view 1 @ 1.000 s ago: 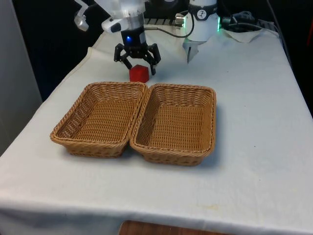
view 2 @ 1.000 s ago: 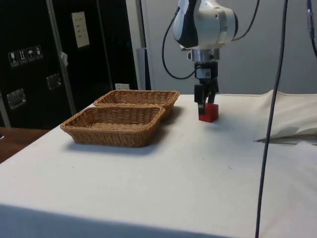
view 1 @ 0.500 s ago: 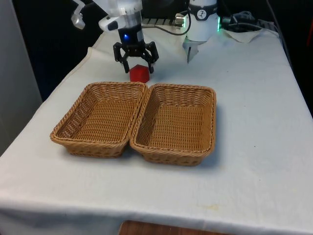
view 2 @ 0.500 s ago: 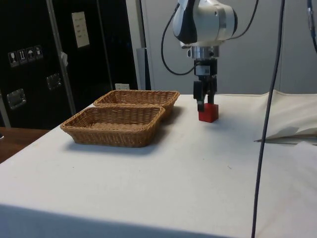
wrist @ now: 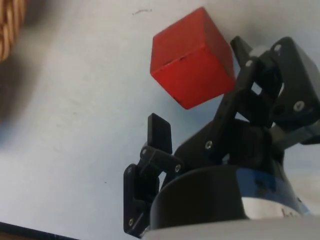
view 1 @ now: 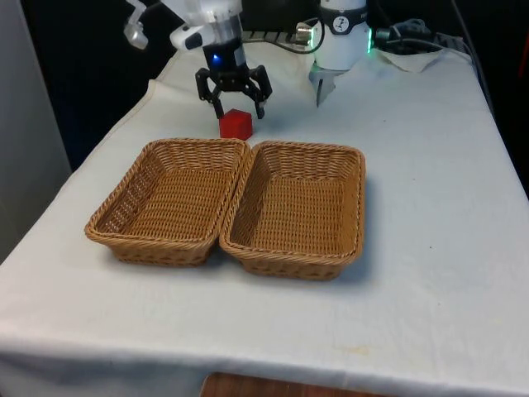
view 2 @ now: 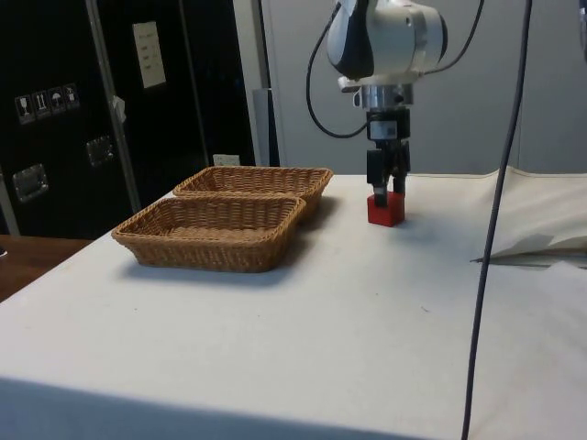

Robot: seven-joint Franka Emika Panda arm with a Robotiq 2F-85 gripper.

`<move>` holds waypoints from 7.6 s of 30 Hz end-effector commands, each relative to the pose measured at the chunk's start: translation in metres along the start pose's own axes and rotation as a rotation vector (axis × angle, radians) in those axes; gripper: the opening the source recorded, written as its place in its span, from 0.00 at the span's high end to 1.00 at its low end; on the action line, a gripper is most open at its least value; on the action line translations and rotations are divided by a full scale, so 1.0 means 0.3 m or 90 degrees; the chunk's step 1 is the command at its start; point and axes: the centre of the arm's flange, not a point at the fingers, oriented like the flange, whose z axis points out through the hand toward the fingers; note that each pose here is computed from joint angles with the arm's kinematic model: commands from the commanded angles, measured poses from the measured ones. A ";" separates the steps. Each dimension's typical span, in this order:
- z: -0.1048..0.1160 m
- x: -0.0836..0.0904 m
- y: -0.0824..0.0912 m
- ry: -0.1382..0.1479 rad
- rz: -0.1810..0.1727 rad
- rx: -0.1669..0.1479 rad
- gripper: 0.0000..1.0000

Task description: Pick up the red cube and place it into the right basket.

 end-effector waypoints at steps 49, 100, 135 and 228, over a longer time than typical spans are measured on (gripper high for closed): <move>0.054 0.053 -0.004 0.002 0.107 -0.032 0.99; -0.194 0.111 0.043 0.041 0.073 -0.077 0.98; -0.383 0.341 -0.029 0.012 0.012 -0.082 0.98; -0.250 0.902 -0.100 0.047 0.002 -0.072 0.00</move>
